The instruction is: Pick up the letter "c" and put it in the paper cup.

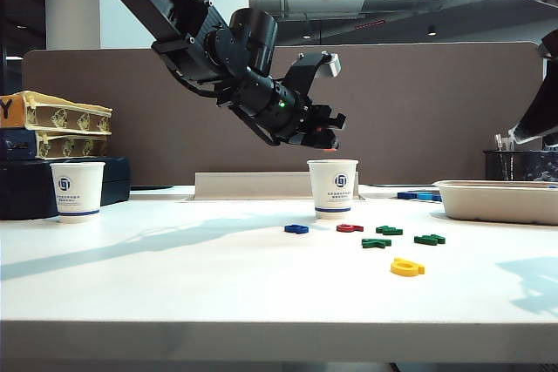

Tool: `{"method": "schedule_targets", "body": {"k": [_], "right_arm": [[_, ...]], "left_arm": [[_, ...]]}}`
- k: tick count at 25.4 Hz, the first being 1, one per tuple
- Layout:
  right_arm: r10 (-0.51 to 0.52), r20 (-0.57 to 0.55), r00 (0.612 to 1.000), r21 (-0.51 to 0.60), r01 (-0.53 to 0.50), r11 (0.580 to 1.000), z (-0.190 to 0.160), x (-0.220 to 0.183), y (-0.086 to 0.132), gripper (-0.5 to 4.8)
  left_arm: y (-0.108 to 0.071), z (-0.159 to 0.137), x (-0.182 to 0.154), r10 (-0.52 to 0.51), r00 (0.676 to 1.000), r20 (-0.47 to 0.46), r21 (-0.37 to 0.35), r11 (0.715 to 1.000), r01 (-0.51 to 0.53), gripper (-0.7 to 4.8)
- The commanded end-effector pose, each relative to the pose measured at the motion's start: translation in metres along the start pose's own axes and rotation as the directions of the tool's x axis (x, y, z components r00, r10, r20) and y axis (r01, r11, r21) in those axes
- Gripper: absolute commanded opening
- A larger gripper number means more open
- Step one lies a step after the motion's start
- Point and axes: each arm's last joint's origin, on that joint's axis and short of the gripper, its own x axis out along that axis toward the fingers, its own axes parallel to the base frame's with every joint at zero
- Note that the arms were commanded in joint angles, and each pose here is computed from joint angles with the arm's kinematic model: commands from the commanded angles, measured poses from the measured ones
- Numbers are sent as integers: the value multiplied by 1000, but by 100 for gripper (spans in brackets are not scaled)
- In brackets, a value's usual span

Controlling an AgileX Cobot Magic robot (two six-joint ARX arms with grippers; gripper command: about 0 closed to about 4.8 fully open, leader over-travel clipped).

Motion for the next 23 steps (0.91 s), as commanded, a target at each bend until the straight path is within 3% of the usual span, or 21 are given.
{"method": "schedule_targets", "body": {"k": [1, 8, 11, 23], "right_arm": [[0, 15, 1000, -6, 0, 1000, 2, 0, 0, 180], [1, 14, 1000, -6, -1, 1000, 2, 0, 0, 180], [1, 14, 1000, -6, -1, 1000, 2, 0, 0, 180], [20, 8, 1000, -21, -20, 1000, 2, 1, 5, 180]], "left_arm": [[2, 7, -1, 3, 999, 41, 2, 1000, -4, 84], [2, 7, 0, -33, 997, 66, 3, 999, 33, 93], [3, 6, 0, -33, 998, 59, -1, 999, 33, 142], [2, -1, 3, -34, 999, 42, -7, 999, 34, 144]]}}
